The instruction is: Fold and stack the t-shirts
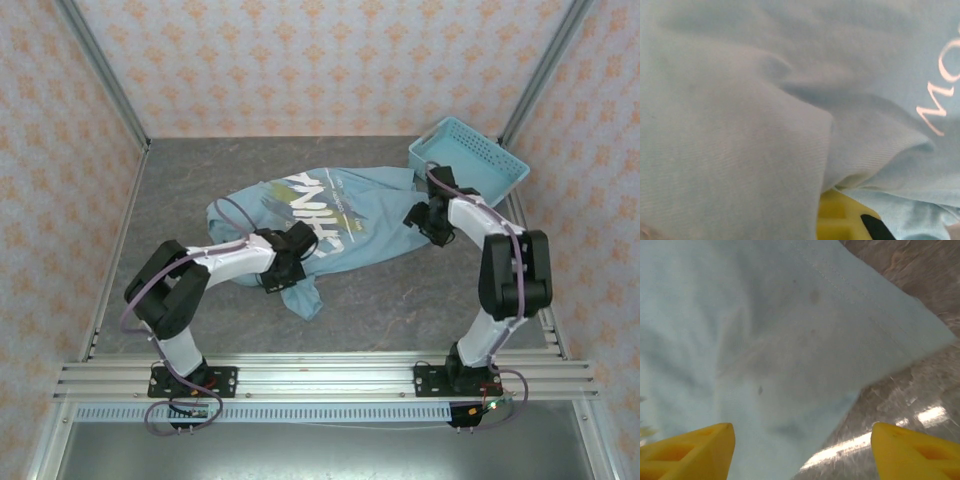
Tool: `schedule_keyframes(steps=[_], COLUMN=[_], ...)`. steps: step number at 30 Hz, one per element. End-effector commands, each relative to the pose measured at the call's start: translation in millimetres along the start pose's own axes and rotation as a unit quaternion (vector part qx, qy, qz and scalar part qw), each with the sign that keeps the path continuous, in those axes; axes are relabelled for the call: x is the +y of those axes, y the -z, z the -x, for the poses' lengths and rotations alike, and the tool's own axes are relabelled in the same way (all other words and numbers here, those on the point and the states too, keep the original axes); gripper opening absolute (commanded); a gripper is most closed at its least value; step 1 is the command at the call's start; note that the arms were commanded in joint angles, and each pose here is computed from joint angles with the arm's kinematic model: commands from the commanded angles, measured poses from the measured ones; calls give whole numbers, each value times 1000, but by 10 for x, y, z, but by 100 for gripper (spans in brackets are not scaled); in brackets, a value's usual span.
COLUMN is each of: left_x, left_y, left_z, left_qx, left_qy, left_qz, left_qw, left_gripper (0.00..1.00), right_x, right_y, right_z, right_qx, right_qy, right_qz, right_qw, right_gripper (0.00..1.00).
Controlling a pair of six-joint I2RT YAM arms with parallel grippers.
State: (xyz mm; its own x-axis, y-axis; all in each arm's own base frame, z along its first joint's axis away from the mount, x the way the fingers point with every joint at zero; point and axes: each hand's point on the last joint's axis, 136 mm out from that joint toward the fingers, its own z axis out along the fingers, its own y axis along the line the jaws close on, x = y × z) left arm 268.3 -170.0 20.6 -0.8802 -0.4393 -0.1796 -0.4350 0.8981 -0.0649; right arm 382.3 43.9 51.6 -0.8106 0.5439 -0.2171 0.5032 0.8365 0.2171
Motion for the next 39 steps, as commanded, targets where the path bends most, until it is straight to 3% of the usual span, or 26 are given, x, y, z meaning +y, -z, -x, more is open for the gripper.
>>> schedule_keyframes(steps=[1,4,6,10,11,16,20,26,31,34,39], left_x=[316,481,585,662,662,689,757,947,1179,1277,1235], left_y=[174,340,418,625,715,1436,2270,3461,4344,4795,5293], left_z=[248,341,380,502,560,963,1328,1503,1354,1255,1253], left_qx=[-50,-61,-66,-82,-91,-174,-278,-413,-498,-532,-557], left_qy=[27,33,43,59,60,69,85,100,108,107,100], left_qz=[13,8,2,-37,-46,-79,-111,-179,-265,-310,-356], left_qw=[998,998,997,994,993,979,950,887,818,781,744], left_gripper=[0,0,0,0,0,0,0,0,0,0,0], right_x=[41,-29,-10,207,298,744,1016,1160,984,864,821], right_y=[-105,-179,-229,-152,-28,904,1781,3082,4120,4550,4952], right_z=[92,-4,-70,-182,-158,119,322,339,116,-6,-6], right_qx=[5,11,20,33,18,-84,-167,-274,-355,-381,-408], right_qy=[-21,-41,-52,-51,-45,-17,3,28,39,38,26], right_qz=[-7,-13,0,34,46,120,192,320,410,439,464], right_qw=[1000,999,998,998,998,989,967,906,839,812,786], right_gripper=[65,64,54,4,0,0,0,0,0,0,0])
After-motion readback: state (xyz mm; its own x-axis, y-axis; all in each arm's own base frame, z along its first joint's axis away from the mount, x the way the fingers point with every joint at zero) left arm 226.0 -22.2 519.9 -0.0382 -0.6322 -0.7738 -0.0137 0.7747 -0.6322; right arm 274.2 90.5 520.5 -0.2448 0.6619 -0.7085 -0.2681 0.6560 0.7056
